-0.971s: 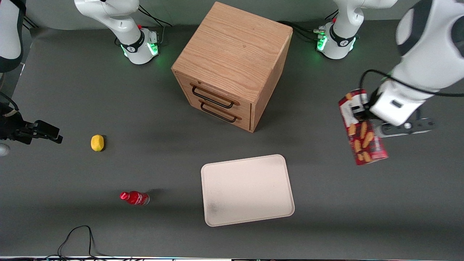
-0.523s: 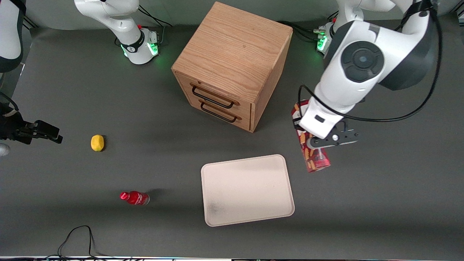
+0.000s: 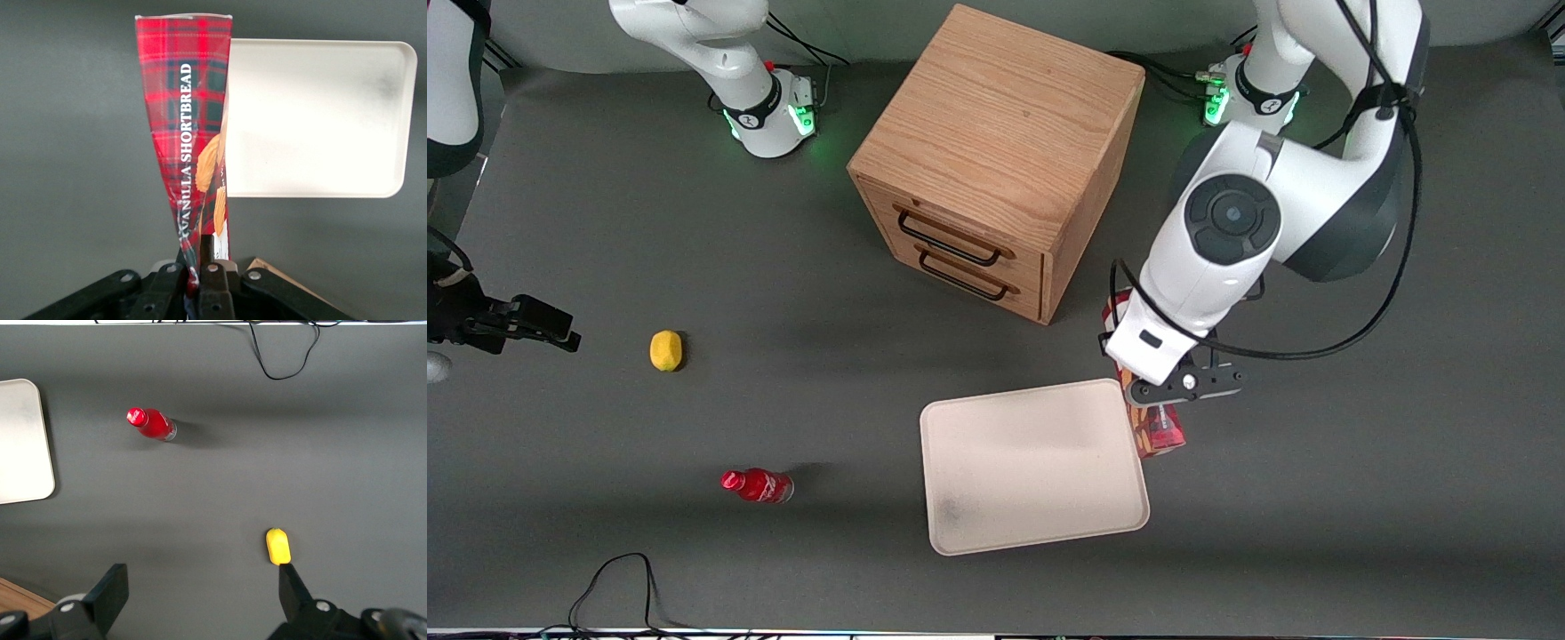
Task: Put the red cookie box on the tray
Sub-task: 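Carry the red cookie box over to the white tray, then lower the box onto the tray corner and open the left gripper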
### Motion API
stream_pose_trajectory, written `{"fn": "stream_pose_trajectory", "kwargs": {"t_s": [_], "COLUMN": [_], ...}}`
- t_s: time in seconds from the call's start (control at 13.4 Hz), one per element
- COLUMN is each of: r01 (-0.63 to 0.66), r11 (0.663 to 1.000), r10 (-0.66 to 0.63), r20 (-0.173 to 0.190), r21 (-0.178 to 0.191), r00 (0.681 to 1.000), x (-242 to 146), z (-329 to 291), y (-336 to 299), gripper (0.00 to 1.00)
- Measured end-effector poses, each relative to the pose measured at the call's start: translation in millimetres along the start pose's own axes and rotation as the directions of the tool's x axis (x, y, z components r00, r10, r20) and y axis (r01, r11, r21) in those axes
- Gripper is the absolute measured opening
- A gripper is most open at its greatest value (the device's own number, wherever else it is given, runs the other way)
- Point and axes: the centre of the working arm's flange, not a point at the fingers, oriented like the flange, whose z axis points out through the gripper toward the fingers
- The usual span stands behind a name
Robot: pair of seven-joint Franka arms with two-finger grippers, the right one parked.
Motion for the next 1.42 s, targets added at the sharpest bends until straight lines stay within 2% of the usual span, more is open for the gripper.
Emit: {"fn": "stream_pose_trajectory", "kwargs": {"t_s": [0.22,0.6,0.75,1.42], "r01": [0.014,0.031,0.04,0.038], "r11": [1.0,0.999,0.999,0.999], "r10": [-0.014,-0.031,-0.04,-0.039], "r20": [-0.02,-0.012,-0.02,-0.041], "r21": [-0.014,-0.009,-0.015,-0.037], "r00": [1.0,0.999,0.999,0.998], "x": [16,36,44,46], "z": [29,99,117,186], "y": [0,-1,-4,0], "gripper": [0.06,0.06,0.06,0.06]}}
